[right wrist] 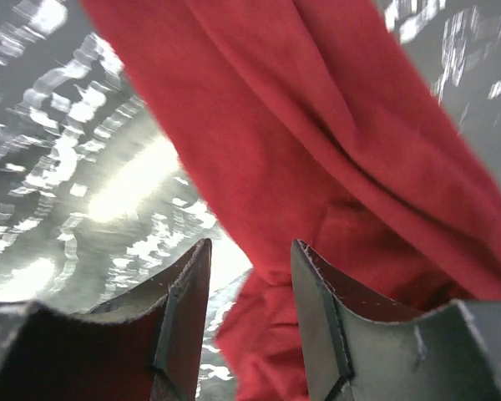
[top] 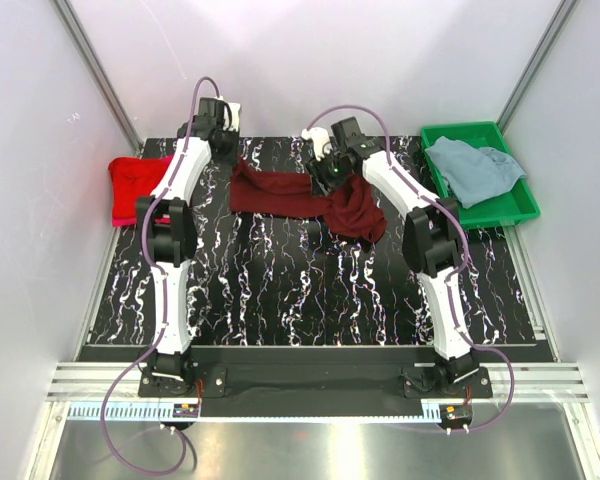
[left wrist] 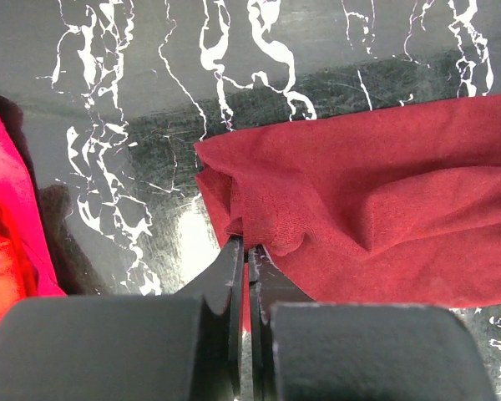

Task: Fold and stack the t-shirts
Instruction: Flatten the tshirt out

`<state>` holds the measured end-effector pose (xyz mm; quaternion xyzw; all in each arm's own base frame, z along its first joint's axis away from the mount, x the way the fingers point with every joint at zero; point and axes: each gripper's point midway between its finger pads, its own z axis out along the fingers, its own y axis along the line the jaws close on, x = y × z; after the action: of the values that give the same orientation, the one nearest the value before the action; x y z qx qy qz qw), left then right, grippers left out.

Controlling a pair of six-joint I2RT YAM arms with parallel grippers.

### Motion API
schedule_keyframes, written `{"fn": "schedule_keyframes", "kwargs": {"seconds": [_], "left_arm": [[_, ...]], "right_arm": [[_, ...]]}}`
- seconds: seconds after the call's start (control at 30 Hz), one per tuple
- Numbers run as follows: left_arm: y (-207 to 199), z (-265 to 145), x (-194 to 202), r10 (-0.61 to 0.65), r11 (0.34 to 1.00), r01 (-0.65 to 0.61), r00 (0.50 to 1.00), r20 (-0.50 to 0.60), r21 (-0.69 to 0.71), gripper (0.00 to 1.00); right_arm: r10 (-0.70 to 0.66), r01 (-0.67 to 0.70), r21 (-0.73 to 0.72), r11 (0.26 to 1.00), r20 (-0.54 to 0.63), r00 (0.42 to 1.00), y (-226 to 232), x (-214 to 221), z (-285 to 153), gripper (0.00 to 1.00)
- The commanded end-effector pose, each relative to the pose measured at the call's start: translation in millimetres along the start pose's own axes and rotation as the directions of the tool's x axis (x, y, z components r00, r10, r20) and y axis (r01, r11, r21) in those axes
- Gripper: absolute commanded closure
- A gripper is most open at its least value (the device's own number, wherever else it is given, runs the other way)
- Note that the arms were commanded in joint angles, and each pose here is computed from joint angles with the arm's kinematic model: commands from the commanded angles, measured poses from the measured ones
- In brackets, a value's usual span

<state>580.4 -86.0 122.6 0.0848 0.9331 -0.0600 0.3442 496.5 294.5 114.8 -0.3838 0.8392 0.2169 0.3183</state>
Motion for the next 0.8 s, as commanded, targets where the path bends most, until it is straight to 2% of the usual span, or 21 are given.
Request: {"fn": "schedule_keyframes", "kwargs": {"seconds": [0.0, 0.2, 0.37, 0.57, 0.77], "left_arm": [[-4.3, -47.6, -49.3, 0.002, 1.000, -0.003, 0.989, 0.151, 0.009, 1.00], [-7.3, -48.8, -49.0, -0.011, 1.000, 0.007, 0.989, 0.149, 0.028, 1.00], [-6.6, -47.1, -47.5, -0.014, 1.000, 0.010, 0.989, 0.145, 0.029, 1.00], [-6.3, -47.1, -47.1, -0.013, 1.000, 0.009, 0.990, 0.143, 0.027, 1.00], [-6.6, -46.3, -47.4, -0.012, 1.000, 0.008, 0.989, 0.145, 0.025, 1.00]], "right_arm": [[-0.029, 0.029, 0.071, 0.997, 0.003, 1.000, -19.4, -9.5, -9.8, 0.50], [-0.027, 0.031, 0.105, 0.994, -0.040, 0.999, -26.9, 3.1, -3.7, 0.50], [-0.023, 0.031, 0.139, 0.990, -0.062, 0.998, -33.2, 10.0, -2.6, 0.55], [-0.016, 0.039, 0.165, 0.985, -0.141, 0.990, -36.9, 26.4, -0.8, 0.54], [-0.015, 0.044, 0.176, 0.983, -0.166, 0.986, -39.0, 33.6, 1.2, 0.55]]}}
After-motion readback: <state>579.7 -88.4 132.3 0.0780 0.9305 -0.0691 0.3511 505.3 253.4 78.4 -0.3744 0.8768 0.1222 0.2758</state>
